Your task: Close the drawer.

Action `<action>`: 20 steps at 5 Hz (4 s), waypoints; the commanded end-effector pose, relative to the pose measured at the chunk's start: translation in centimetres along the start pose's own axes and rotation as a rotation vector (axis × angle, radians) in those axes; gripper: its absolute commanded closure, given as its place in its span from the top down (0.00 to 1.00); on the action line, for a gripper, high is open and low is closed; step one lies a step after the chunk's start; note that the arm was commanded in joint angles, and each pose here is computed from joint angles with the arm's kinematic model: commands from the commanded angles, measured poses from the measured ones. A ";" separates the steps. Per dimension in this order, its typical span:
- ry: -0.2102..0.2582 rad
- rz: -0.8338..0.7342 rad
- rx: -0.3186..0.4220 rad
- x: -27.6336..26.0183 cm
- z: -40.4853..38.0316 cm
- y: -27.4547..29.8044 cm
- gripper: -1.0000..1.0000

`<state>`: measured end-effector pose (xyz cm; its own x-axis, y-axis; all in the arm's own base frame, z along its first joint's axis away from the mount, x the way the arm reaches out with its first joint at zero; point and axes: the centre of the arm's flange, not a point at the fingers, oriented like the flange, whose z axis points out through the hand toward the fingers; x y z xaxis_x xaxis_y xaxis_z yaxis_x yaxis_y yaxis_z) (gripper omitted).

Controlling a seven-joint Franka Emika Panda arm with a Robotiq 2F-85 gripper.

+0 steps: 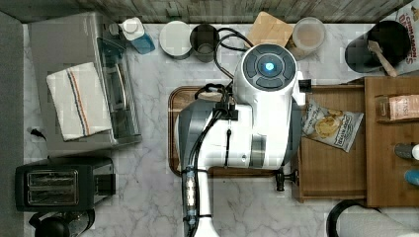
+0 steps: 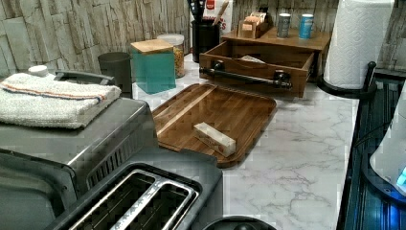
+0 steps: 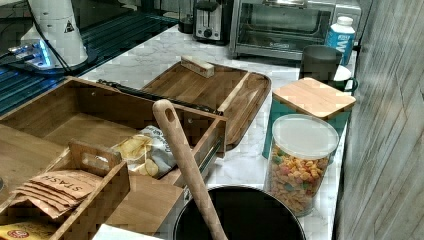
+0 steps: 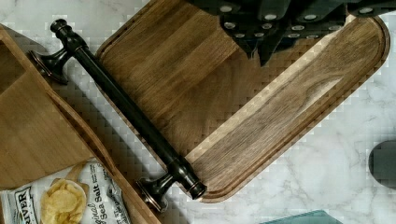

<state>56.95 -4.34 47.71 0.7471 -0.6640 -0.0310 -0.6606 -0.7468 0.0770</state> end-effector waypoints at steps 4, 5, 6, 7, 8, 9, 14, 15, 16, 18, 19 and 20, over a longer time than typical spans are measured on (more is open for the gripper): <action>0.013 -0.566 -0.056 0.9 8.7 1.1 0.00; -0.013 -0.650 -0.083 1.4 11.6 1.9 0.00; -0.009 -0.683 -0.136 1.2 15.2 2.9 0.00; 0.010 -0.706 -0.131 1.4 18.1 4.4 0.00; 0.020 -0.736 -0.123 2.4 20.0 6.0 0.00; 0.070 -0.740 -0.123 2.6 20.1 7.3 0.00; 0.125 -0.755 -0.081 8.6 17.7 14.1 0.00; 0.081 -0.790 -0.033 11.4 19.6 16.4 0.00; 0.066 -0.750 -0.041 12.5 20.1 17.9 0.00; 0.069 -0.707 -0.133 14.9 17.4 23.4 0.00; 0.086 -0.738 -0.146 18.5 19.2 28.2 0.00; 0.088 -0.765 -0.162 21.8 20.5 33.1 0.00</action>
<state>53.68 -27.23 25.94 0.9617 0.2234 -0.1590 0.2363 -0.9693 0.0678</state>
